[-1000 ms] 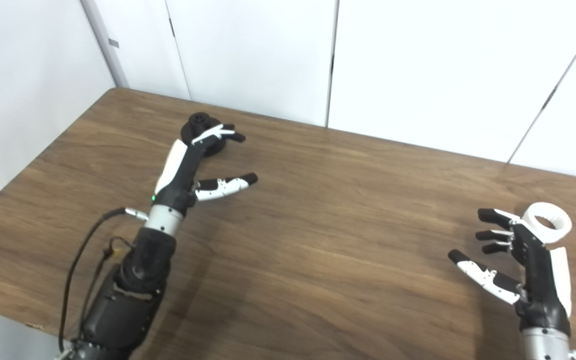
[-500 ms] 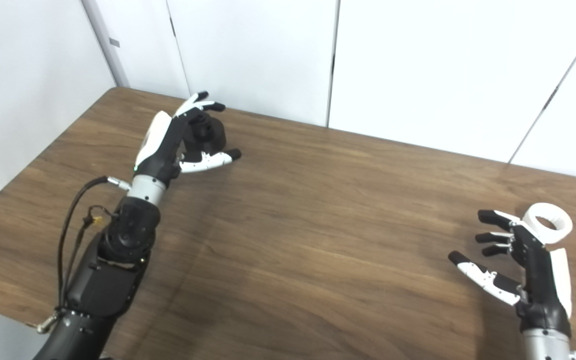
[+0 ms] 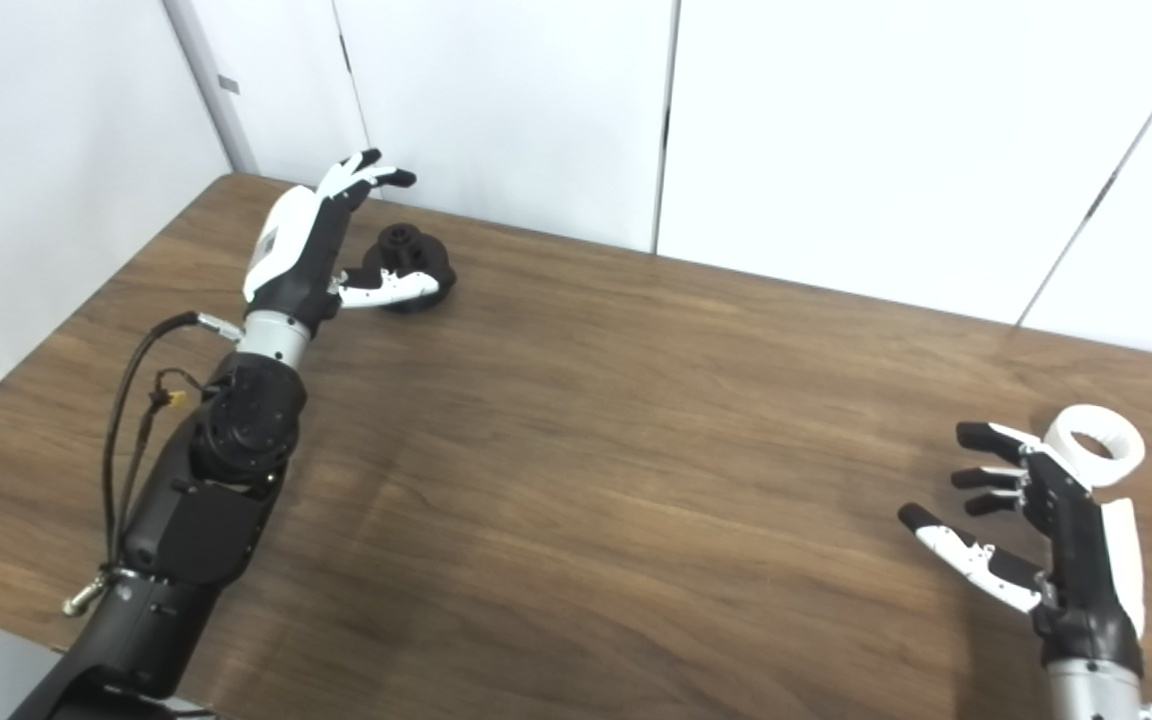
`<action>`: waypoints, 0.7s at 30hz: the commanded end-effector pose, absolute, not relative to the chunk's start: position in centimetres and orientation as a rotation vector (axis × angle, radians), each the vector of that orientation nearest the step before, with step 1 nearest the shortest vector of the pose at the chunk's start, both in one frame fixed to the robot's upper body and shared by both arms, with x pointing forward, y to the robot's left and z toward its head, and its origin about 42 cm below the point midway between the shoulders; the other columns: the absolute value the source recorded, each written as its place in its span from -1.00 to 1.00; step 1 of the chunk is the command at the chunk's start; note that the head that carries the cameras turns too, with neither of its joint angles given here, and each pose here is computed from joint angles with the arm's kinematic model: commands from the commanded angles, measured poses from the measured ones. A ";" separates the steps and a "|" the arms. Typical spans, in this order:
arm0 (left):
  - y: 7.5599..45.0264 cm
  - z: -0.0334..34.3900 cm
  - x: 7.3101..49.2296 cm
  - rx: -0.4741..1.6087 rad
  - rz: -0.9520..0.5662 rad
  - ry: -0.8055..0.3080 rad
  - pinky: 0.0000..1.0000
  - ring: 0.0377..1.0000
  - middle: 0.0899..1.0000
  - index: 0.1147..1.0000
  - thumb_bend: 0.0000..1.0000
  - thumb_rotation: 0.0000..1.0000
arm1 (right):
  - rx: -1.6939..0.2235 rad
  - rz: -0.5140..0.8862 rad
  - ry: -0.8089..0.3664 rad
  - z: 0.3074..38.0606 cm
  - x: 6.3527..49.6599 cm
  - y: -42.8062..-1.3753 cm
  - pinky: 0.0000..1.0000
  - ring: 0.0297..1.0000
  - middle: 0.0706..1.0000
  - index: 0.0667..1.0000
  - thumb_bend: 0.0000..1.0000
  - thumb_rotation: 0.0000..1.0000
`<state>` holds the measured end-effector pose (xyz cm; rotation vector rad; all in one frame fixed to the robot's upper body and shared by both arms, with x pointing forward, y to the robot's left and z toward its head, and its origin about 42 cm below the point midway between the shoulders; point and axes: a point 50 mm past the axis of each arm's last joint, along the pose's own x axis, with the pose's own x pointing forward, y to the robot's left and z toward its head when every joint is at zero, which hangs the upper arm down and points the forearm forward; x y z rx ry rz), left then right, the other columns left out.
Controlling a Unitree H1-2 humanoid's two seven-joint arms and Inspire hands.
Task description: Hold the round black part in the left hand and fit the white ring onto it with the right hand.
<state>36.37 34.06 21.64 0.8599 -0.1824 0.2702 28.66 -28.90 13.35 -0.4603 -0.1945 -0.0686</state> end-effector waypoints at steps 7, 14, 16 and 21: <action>36.0 24.6 38.5 0.957 0.353 -0.191 0.65 0.97 0.92 0.53 1.00 -0.33 | -0.466 -0.071 -0.280 14.9 29.2 -29.2 -0.02 0.16 0.41 0.34 0.16 -0.62; 37.2 25.6 40.1 1.011 0.366 -0.135 0.68 0.99 0.94 0.52 1.00 -0.30 | -0.465 -0.069 -0.277 14.9 29.2 -29.0 -0.01 0.17 0.41 0.35 0.15 -0.61; 37.5 25.8 40.6 1.028 0.366 -0.128 0.71 0.99 0.94 0.52 1.00 -0.28 | -0.469 -0.071 -0.275 14.9 29.2 -29.0 -0.02 0.17 0.41 0.35 0.16 -0.59; 38.0 25.9 41.6 1.069 0.369 -0.093 0.68 0.98 0.93 0.52 1.00 -0.21 | -0.457 -0.072 -0.277 14.9 29.3 -28.9 -0.03 0.17 0.42 0.34 0.18 -0.64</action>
